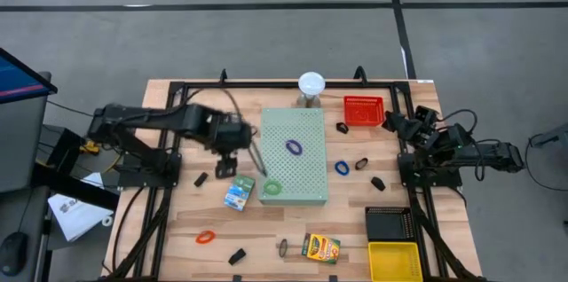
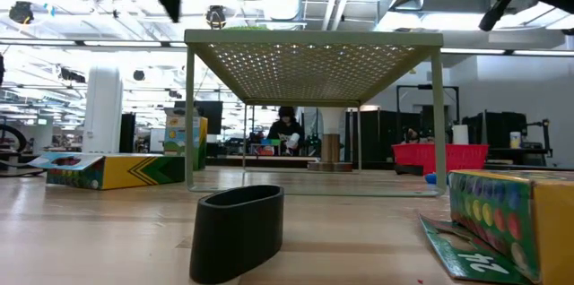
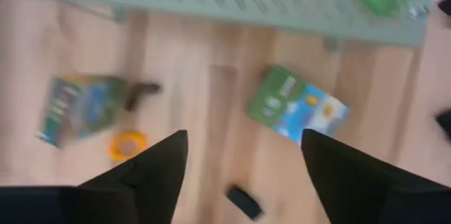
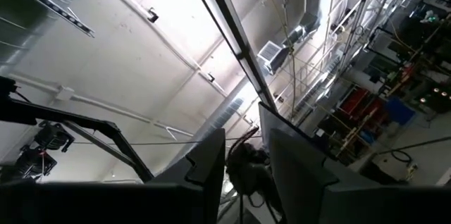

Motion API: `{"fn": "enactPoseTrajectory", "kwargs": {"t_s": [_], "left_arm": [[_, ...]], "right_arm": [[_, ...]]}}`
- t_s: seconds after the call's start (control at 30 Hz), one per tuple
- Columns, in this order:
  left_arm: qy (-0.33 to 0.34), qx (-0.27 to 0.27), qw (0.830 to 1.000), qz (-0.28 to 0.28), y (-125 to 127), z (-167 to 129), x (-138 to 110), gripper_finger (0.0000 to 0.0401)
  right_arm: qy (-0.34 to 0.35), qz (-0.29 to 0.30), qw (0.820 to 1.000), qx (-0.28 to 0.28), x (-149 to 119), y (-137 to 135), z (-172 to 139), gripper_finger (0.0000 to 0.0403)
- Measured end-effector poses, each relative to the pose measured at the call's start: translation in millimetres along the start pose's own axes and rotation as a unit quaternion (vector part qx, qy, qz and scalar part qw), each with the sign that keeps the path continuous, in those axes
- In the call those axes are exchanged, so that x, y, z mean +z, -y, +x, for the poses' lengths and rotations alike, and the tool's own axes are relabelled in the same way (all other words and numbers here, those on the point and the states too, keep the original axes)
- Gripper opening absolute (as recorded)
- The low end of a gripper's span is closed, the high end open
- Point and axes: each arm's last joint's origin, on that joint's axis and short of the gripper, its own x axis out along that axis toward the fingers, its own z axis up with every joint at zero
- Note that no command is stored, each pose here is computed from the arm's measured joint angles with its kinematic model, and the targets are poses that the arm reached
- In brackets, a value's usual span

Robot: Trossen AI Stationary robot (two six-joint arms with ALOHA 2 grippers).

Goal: Pick & Place Office Desk Supplies
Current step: Put the top left yellow crayon box into the red bin

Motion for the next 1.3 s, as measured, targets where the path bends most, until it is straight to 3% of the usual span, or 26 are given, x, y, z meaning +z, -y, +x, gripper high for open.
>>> {"fn": "enactPoseTrajectory", "kwargs": {"t_s": [0.2, 0.4, 0.53, 0.8, 1.07, 1.3], "left_arm": [[0.040, 0.043, 0.997, 0.045, -47, -20, 21, 0.0313], [0.085, 0.084, 0.993, 0.017, -95, -51, 23, 0.0329], [0.097, 0.099, 0.990, 0.008, -110, -64, 19, 0.0333], [0.030, 0.092, 0.995, 0.031, -121, -51, 15, 0.0327], [-0.009, 0.084, 0.994, 0.067, -131, -29, 26, 0.0327], [-0.040, 0.057, 0.996, 0.059, -146, 0, 31, 0.0333]], "right_arm": [[0.007, 0.001, 1.000, 0.007, 1, -2, 0, 0.0109], [0.004, 0.002, 1.000, 0.014, 2, -2, 0, 0.0109], [0.003, 0.002, 1.000, 0.015, 1, -2, 0, 0.0109], [0.013, 0.000, 1.000, 0.014, 6, -7, 3, 0.0109], [-0.035, -0.075, 0.996, 0.023, 14, -29, 25, 0.0111], [-0.112, -0.102, 0.988, -0.017, 10, -37, 50, 0.0167]]}}
